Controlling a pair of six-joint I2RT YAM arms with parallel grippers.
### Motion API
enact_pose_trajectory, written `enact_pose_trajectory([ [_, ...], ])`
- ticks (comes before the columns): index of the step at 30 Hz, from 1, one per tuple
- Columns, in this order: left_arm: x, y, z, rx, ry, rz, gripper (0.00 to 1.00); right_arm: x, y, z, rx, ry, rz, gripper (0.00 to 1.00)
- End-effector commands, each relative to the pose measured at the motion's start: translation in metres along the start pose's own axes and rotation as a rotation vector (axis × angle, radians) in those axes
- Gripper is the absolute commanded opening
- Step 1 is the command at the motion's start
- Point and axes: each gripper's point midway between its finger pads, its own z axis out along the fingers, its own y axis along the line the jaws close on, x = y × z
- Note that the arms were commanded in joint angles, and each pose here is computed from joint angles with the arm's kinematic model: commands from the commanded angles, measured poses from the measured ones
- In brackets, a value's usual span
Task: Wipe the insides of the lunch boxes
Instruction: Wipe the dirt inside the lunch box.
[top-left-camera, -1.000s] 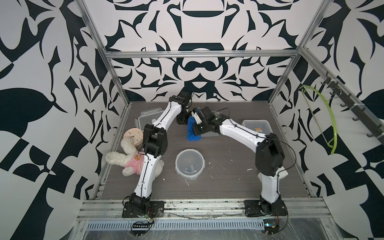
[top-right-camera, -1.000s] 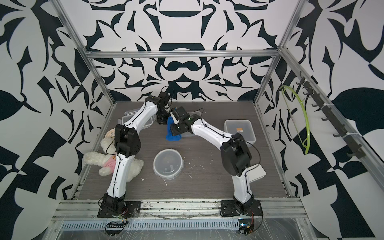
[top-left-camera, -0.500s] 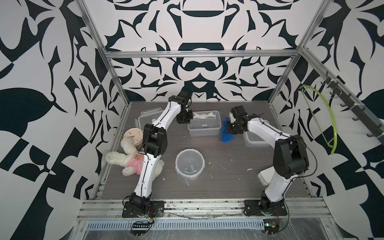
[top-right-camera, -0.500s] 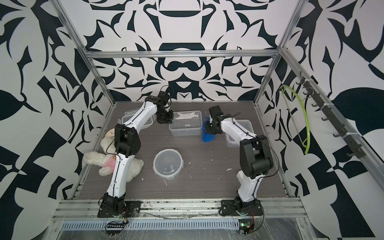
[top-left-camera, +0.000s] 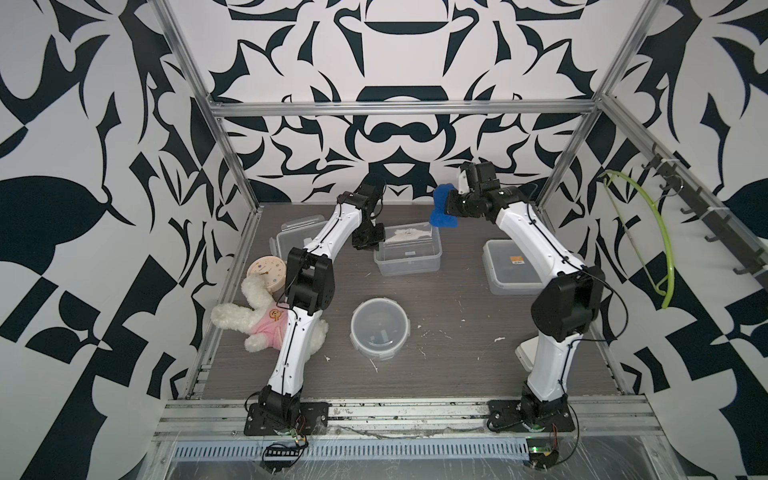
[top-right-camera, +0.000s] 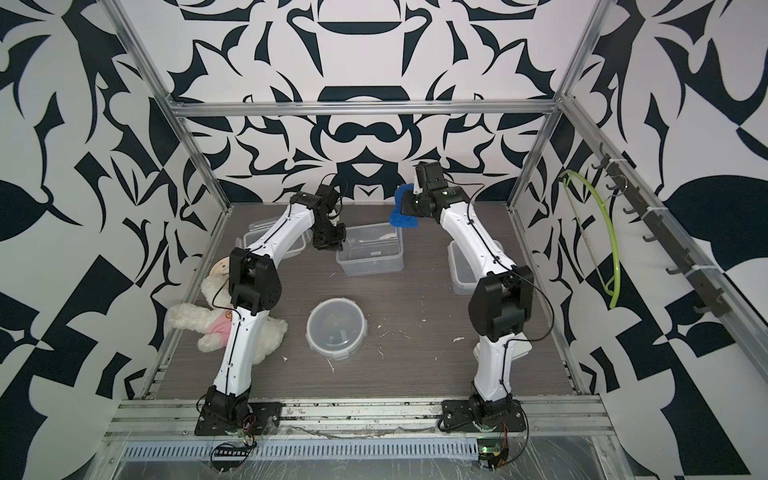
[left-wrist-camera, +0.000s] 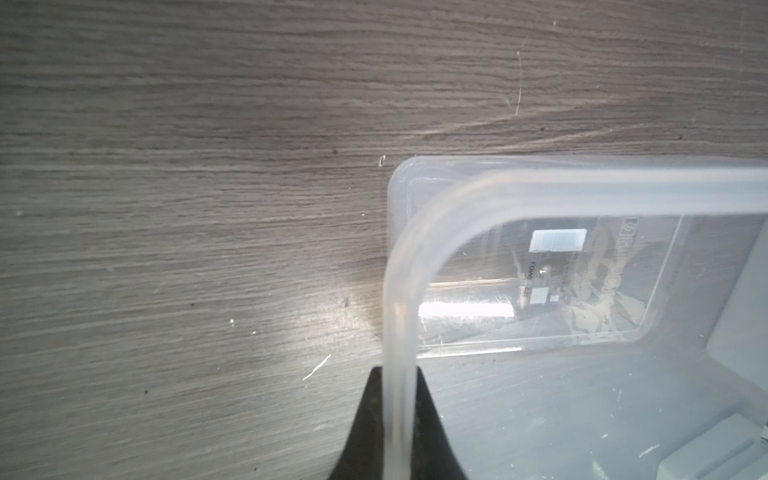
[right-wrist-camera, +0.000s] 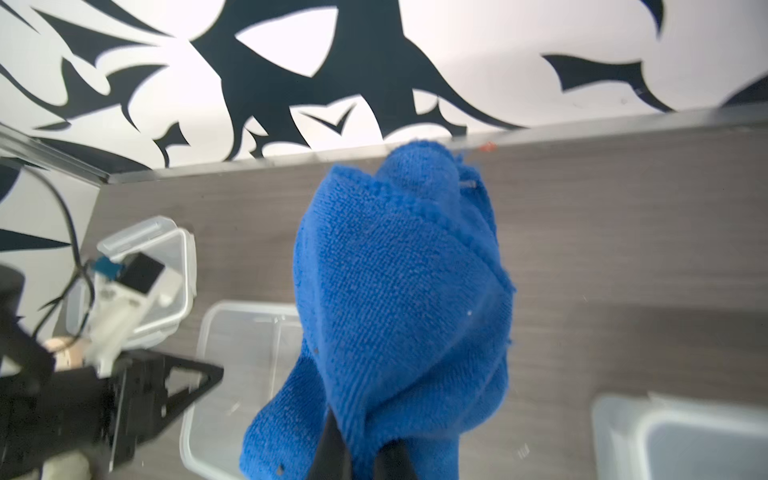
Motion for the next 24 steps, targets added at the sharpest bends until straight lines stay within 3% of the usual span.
enact_pose_trajectory([
  [1,0.004,-0.002,-0.011,-0.001,0.005,0.008,0.04,0.045,-0.007,0.038,0.018,0.177,-0.005,0.0],
  [6,0.002,-0.003,-0.004,0.01,0.011,-0.015,0.04,0.083,-0.016,0.042,0.019,0.265,0.0,0.0],
  [13,-0.005,-0.007,0.002,0.022,-0.001,-0.026,0.04,0.139,-0.026,-0.011,0.119,0.358,-0.122,0.0],
  [17,-0.009,-0.009,0.002,0.032,-0.007,-0.027,0.04,0.168,-0.032,-0.035,0.132,0.406,-0.115,0.0],
  [20,-0.009,-0.009,0.003,0.034,-0.002,-0.024,0.04,0.151,-0.024,-0.049,0.111,0.349,-0.108,0.0],
  [24,-0.003,-0.006,0.006,0.019,0.016,-0.022,0.04,0.085,0.019,-0.068,-0.019,0.155,-0.104,0.0],
])
